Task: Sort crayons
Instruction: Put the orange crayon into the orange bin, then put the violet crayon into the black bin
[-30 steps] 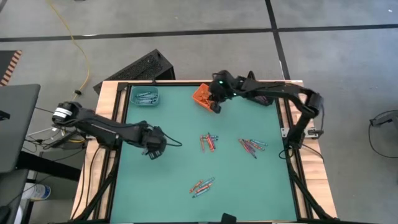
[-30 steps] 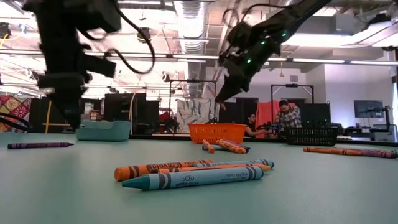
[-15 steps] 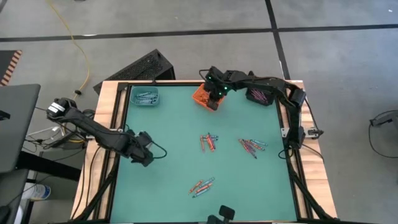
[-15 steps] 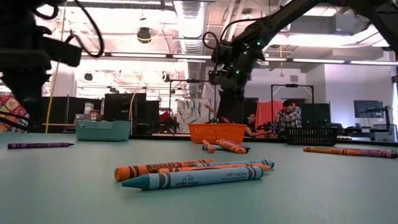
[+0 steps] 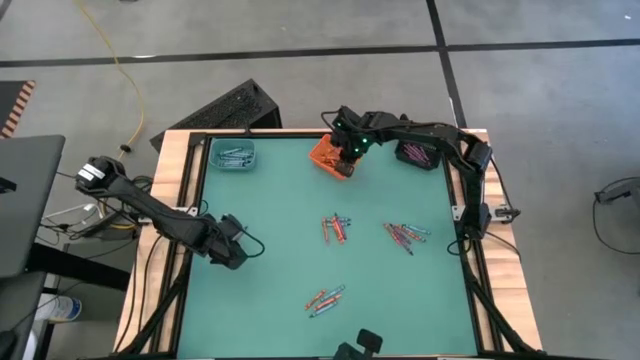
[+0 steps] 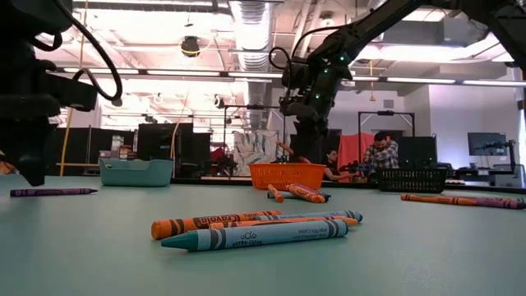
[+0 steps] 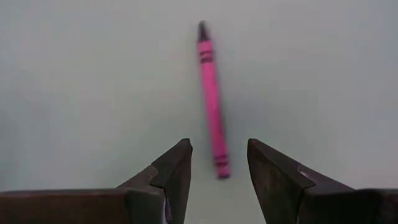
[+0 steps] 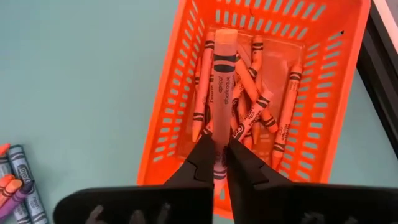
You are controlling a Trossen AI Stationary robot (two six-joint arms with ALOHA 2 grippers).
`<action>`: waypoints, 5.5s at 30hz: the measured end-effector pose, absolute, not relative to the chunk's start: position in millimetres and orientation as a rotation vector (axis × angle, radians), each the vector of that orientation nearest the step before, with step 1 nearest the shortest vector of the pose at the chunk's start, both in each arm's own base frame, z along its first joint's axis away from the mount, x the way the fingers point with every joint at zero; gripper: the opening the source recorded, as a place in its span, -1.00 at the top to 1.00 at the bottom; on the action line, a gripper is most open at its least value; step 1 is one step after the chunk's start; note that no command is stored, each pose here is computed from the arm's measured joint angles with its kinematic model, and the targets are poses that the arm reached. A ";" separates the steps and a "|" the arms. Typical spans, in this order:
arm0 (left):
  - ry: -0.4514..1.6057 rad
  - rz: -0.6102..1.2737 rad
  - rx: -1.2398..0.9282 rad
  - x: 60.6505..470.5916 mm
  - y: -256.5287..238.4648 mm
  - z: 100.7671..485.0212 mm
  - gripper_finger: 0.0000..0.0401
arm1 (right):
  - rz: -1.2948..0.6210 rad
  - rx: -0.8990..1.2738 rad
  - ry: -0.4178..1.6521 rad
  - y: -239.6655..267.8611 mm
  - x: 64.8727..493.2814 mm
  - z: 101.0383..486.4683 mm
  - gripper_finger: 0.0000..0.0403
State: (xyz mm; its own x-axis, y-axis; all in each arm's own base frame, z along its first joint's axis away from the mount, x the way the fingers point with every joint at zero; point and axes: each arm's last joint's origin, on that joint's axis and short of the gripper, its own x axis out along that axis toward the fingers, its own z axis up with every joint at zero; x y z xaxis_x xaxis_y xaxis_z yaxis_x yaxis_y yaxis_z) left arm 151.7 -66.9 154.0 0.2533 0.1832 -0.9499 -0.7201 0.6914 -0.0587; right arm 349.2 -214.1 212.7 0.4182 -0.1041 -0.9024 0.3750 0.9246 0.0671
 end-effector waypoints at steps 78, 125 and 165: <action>0.368 0.115 -0.151 222.6 -92.8 224.0 0.99 | 0.004 -0.153 1.033 95.0 261.2 320.6 0.27; -0.277 -0.093 0.213 272.9 -89.6 266.1 0.99 | 0.188 -0.250 -0.002 113.3 306.5 316.6 0.27; -0.226 -0.106 0.348 307.2 -96.3 283.2 0.99 | 0.172 -0.311 -0.013 116.4 305.3 317.4 0.98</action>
State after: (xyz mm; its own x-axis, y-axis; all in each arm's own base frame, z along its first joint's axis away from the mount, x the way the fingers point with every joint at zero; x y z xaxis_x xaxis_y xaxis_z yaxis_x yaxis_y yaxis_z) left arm 307.2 -96.3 283.2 0.9692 -0.1417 0.2012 0.0643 0.9349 0.3491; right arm 305.3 116.4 317.4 0.9853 0.1701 -0.0141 -0.1662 0.9375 -0.3058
